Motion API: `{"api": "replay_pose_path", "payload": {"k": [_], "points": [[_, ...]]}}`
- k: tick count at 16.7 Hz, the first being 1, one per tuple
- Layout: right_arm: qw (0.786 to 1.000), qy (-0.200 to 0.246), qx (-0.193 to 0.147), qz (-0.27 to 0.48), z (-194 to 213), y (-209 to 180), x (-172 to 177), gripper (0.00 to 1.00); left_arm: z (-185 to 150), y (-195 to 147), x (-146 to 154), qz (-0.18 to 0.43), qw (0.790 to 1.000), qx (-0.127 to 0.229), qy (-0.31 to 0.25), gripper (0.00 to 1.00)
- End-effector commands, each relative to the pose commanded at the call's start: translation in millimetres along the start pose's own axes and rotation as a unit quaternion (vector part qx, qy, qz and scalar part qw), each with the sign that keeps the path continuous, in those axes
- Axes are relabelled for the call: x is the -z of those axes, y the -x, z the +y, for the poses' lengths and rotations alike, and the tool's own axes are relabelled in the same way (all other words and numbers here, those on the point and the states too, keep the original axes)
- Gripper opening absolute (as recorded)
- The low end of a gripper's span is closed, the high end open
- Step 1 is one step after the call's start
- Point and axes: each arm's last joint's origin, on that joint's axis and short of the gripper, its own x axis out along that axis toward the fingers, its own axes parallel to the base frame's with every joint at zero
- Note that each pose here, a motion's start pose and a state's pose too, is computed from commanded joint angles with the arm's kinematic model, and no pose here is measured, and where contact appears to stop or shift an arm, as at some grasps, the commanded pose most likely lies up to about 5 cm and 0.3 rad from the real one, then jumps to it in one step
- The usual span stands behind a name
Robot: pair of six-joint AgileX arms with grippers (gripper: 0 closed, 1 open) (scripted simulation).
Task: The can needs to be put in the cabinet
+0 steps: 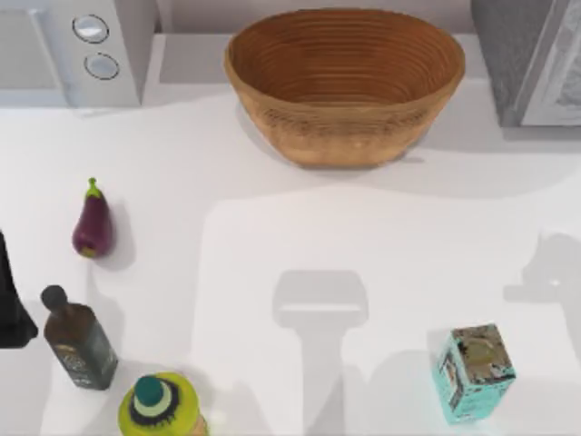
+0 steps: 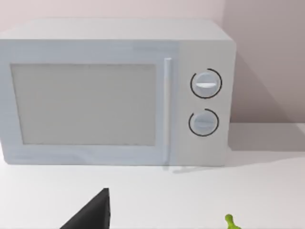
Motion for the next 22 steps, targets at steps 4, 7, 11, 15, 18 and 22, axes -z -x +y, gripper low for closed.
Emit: {"api": "replay_pose_path", "payload": {"k": [4, 7, 11, 15, 18, 22], "points": [[0.999, 0.023, 0.004, -0.046, -16.8, 17.0, 37.5, 0.00, 0.0, 0.0, 0.0, 0.000, 1.000, 0.000, 0.000, 1.00], [0.998, 0.037, 0.007, -0.055, -22.9, 17.7, 57.1, 0.00, 0.0, 0.0, 0.0, 0.000, 1.000, 0.000, 0.000, 1.00], [0.998, 0.039, 0.008, -0.055, -23.8, 17.5, 60.2, 0.00, 0.0, 0.0, 0.0, 0.000, 1.000, 0.000, 0.000, 1.00], [0.998, 0.037, 0.007, -0.049, -22.5, 18.0, 52.5, 0.00, 0.0, 0.0, 0.0, 0.000, 1.000, 0.000, 0.000, 1.00], [0.999, 0.038, 0.008, -0.034, -18.7, 18.9, 22.1, 0.00, 0.0, 0.0, 0.0, 0.000, 1.000, 0.000, 0.000, 1.00], [0.999, 0.039, 0.009, -0.029, -8.7, 14.5, -56.1, 0.00, 0.0, 0.0, 0.0, 0.000, 1.000, 0.000, 0.000, 1.00]]}}
